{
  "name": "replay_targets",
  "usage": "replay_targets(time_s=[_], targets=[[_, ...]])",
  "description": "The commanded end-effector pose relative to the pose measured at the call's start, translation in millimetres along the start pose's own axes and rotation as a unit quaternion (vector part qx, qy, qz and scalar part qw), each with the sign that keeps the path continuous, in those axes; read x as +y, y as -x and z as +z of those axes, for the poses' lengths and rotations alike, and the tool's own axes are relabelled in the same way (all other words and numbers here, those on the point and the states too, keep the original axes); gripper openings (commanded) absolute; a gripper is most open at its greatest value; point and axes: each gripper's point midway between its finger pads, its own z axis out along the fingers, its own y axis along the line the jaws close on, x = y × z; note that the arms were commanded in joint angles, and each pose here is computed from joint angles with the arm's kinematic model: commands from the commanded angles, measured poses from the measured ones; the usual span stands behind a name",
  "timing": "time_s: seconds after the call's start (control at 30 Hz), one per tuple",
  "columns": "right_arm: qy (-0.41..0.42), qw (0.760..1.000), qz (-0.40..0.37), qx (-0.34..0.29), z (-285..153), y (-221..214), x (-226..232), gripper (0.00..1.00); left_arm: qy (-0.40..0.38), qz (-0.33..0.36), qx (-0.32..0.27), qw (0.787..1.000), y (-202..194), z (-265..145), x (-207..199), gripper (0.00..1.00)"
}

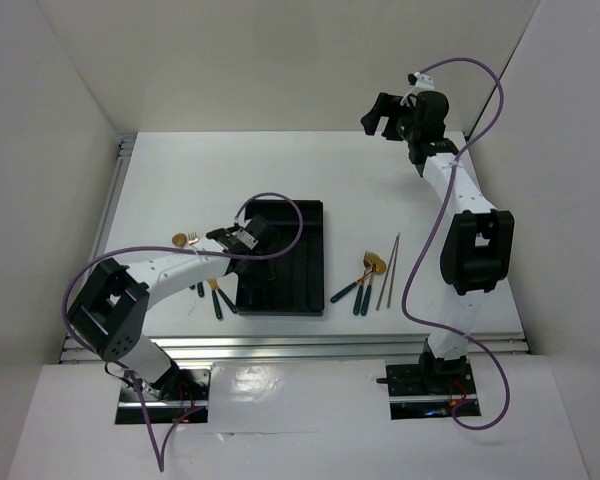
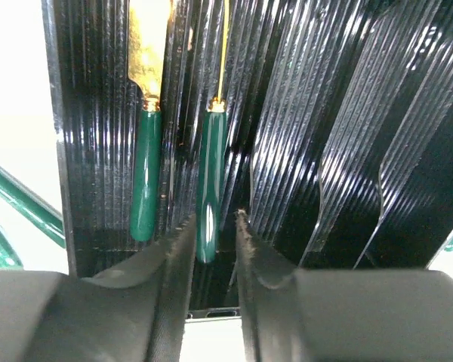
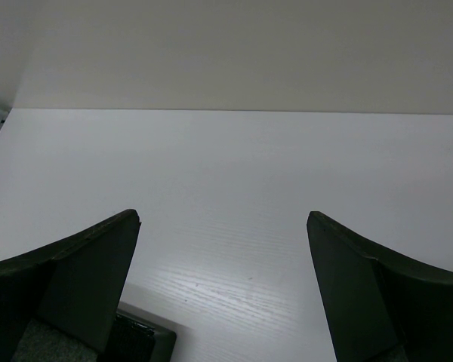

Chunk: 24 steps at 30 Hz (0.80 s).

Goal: Sort the eating utensils into containers

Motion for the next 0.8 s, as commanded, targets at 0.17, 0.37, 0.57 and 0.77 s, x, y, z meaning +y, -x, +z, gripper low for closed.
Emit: replay_targets(time_s=[0.17,0.37,0.57,0.77], targets=[[0.02,0.999,-0.012,-0.045,-17,39,15,1.0,-0.032,0.018,-0.061,0.997,34,-40,-21,0.56],[0.017,0.998,-0.013,-0.051,-16,42,14,1.0,-0.049,0.023,-0.124,0.991,62,-80,-26,0.66],[0.039,0.998,-0.016,-0.048,-14,43,22,1.0,-0.03,-0.013,-0.159,0.987,67,-92,10,0.83],[0.036,0.999,-0.013,-0.039,-15,39,21,1.0,-0.022,-0.074,-0.186,0.98,75,-98,62,0.96]])
